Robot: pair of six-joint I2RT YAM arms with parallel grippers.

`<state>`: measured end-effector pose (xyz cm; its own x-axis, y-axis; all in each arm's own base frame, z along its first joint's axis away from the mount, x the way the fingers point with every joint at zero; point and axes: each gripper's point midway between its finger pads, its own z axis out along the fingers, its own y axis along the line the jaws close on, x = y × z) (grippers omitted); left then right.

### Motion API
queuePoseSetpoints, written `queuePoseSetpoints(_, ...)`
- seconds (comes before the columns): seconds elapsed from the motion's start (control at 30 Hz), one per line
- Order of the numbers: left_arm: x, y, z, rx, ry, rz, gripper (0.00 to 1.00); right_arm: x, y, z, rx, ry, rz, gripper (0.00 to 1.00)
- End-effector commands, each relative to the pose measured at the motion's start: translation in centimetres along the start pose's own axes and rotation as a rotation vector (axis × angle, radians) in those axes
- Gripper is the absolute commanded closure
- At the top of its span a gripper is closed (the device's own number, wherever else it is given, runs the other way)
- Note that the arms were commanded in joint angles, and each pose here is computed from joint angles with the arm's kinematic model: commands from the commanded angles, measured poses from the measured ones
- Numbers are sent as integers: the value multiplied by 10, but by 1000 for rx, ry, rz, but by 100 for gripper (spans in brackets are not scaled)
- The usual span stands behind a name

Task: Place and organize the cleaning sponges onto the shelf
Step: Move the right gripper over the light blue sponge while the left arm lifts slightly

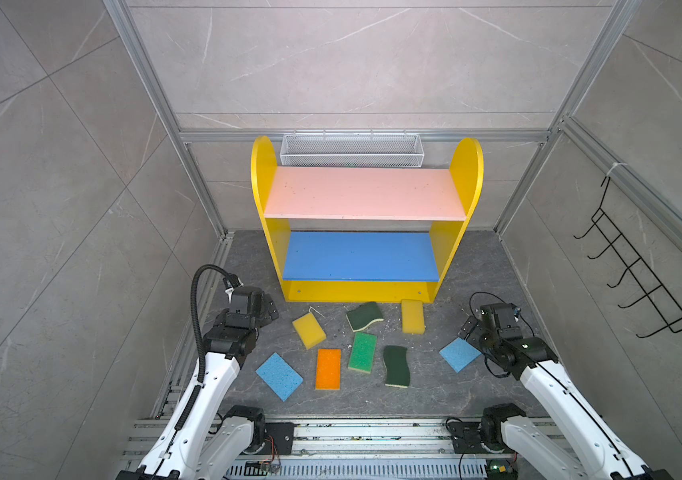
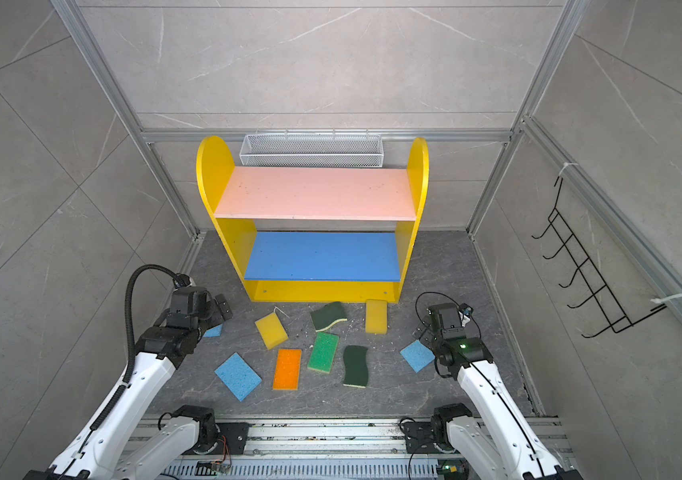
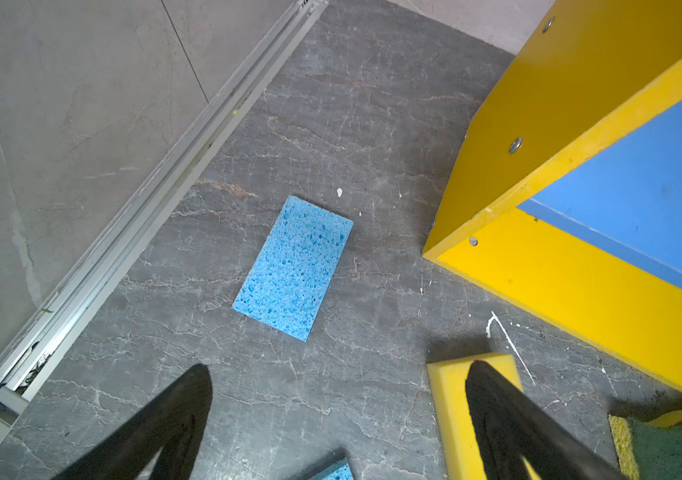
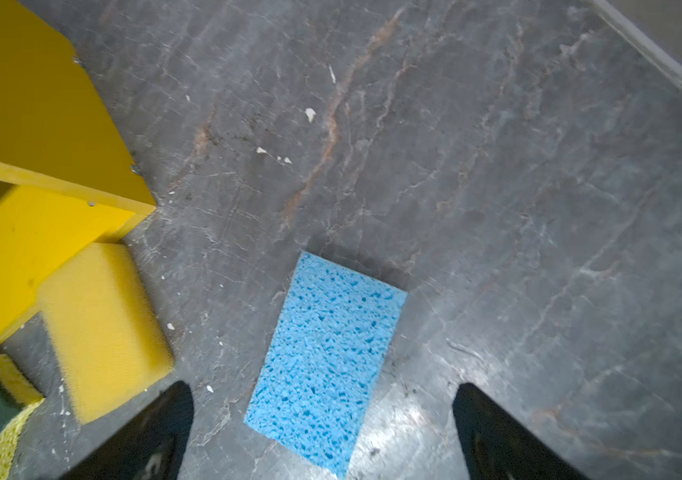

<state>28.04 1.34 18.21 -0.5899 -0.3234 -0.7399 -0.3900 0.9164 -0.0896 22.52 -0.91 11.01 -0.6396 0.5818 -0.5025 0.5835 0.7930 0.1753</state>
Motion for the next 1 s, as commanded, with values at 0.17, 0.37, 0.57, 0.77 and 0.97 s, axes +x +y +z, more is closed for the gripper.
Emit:
queuePoseSetpoints(0.17,-1,0,-7,7,10,-18,3,29,-24,0,152,135,49,2)
queuePoseSetpoints(0.37,5,-2,-4,7,43,-15,3,42,-17,7,127,183,72,2)
queuePoseSetpoints(0.57,11,-4,1,11,72,-16,3,61,-10,18,116,238,92,2)
queuePoseSetpoints(0.77,14,-3,1,9,76,-13,3,68,7,25,98,248,71,2)
queuePoseSetpoints(0.97,15,-3,1,9,82,-11,3,78,21,33,108,278,49,2)
